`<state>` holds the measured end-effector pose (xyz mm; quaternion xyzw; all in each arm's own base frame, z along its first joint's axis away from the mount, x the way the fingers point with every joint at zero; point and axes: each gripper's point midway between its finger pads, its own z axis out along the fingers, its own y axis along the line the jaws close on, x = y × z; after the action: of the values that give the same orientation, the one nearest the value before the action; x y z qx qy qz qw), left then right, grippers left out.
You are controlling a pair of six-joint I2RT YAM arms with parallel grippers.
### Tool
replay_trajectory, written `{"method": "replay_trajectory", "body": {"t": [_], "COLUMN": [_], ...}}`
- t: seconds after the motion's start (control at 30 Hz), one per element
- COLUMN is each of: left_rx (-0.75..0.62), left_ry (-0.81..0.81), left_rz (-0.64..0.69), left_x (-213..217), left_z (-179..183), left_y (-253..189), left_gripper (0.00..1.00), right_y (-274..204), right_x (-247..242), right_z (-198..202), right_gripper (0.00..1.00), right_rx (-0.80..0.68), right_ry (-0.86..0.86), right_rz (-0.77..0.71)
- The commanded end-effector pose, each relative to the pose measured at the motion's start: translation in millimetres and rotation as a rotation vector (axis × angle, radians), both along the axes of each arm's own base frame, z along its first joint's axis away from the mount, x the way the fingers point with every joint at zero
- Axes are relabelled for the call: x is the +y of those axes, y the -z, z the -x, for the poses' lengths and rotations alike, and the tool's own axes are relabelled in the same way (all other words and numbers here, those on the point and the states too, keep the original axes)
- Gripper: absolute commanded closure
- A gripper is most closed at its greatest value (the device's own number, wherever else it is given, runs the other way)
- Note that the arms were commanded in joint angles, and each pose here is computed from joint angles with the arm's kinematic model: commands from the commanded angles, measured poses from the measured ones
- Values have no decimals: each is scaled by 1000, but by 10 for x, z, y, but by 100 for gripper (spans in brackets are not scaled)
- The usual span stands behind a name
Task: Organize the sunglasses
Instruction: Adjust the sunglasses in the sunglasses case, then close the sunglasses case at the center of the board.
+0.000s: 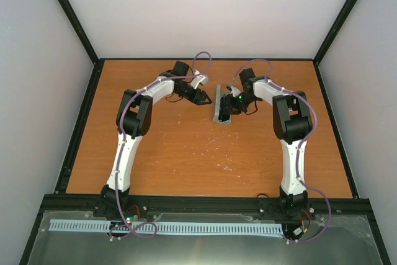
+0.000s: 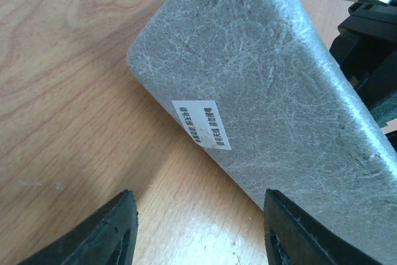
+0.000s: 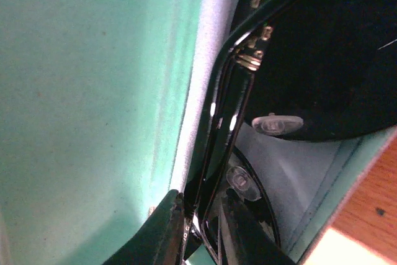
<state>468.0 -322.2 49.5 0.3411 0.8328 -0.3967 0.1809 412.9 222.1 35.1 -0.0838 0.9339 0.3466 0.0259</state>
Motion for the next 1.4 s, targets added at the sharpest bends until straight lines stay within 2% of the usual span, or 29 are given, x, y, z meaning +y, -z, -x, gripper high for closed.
{"method": "replay_trajectory", "body": {"t": [0.0,0.13,0.3,0.4,0.43,0.53,0.87,1.37], "left_rx": [-68,-77,-102,-115,-115,-117,-116,-97], "left_ry": [20,21,24,24,24,25,28,82], "left_rz": [41,45,56,58,57,56,51,45], "left_x": [-88,-95,-113,-114,-112,-109,-162,-464], "left_z": [-25,-40,-78,-87,-84,-81,-69,106], "left_y": [-301,-351,-494,-559,-564,-582,-579,-440], "left_gripper": [44,44,51,52,52,52,53,53], "right_y": [-212,-575,-993,-1058,-1030,-790,-176,230], "right_x": [-32,-74,-311,-510,-597,-813,-688,-451], "right_z": [-46,-132,-217,-262,-281,-299,-412,-293], "right_gripper": [81,78,78,82,83,97,97,97], "right_rx": [-45,-111,-189,-227,-233,-202,-95,-18], "right_ry": [26,63,147,222,256,343,359,332], "right_rz": [17,-14,-54,-52,-38,43,99,138]}}
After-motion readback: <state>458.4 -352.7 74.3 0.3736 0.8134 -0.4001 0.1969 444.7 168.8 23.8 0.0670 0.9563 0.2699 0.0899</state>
